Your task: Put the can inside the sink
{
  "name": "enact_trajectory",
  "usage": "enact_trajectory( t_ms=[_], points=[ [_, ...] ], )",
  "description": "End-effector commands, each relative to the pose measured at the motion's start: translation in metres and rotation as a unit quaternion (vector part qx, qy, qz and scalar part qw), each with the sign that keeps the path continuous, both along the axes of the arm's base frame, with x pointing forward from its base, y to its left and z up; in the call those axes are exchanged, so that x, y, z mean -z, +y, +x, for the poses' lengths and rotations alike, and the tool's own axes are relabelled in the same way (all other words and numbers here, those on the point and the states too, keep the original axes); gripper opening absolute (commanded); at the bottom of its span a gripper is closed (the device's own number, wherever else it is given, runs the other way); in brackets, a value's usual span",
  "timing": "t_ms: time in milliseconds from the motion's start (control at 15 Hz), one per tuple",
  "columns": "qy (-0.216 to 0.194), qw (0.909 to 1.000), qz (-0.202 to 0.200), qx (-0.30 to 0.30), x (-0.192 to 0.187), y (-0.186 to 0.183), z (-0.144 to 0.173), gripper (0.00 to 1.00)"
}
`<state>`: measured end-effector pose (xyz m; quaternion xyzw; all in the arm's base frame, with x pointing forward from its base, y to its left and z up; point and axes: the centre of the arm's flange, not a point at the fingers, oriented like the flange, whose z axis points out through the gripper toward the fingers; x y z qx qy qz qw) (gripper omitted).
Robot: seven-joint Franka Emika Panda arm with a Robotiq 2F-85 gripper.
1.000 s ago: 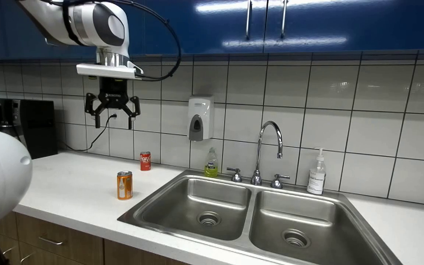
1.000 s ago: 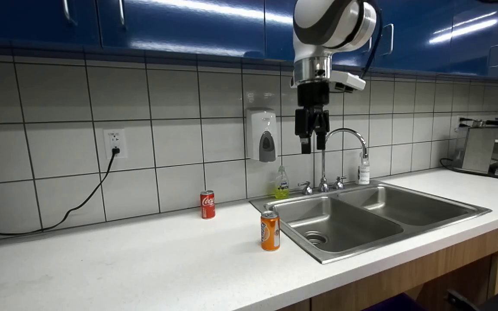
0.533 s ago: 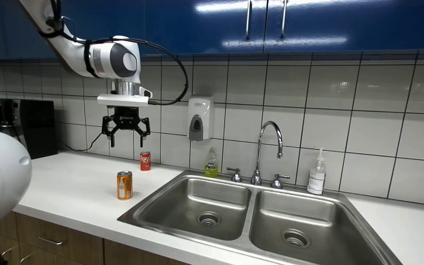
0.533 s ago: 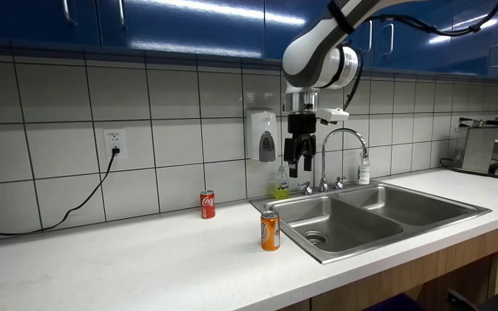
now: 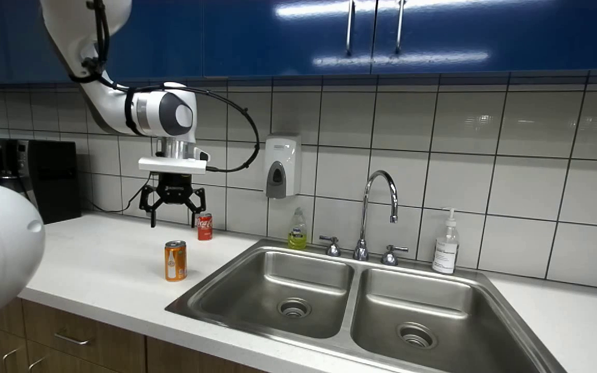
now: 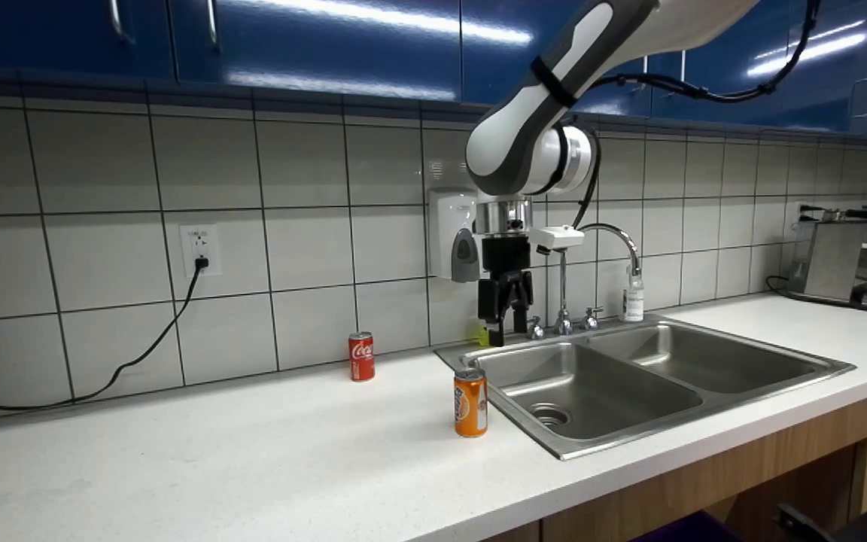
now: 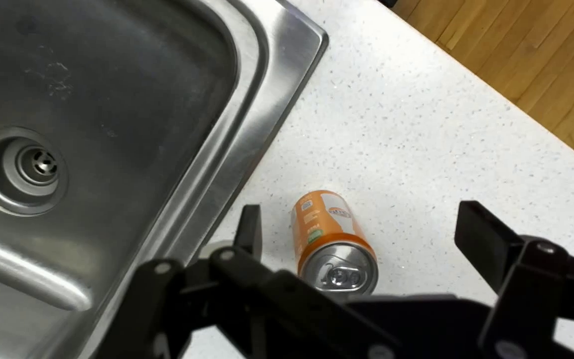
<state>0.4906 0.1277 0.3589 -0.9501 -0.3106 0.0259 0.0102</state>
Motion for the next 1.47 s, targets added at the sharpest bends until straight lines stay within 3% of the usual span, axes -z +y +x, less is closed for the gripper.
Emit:
enact_trajectory(
  t_ms=[0, 800, 1400],
  points=[
    [0.008, 0.9995, 0.017, -0.026, 0.008, 0.017, 0.016, 1.00],
    [0.037, 0.9971, 0.030, -0.059, 0.047, 0.038, 0.025, 1.00],
    [0.026, 0.9976, 0.033, -0.054, 0.060, 0.037, 0.034, 1.00]
  ],
)
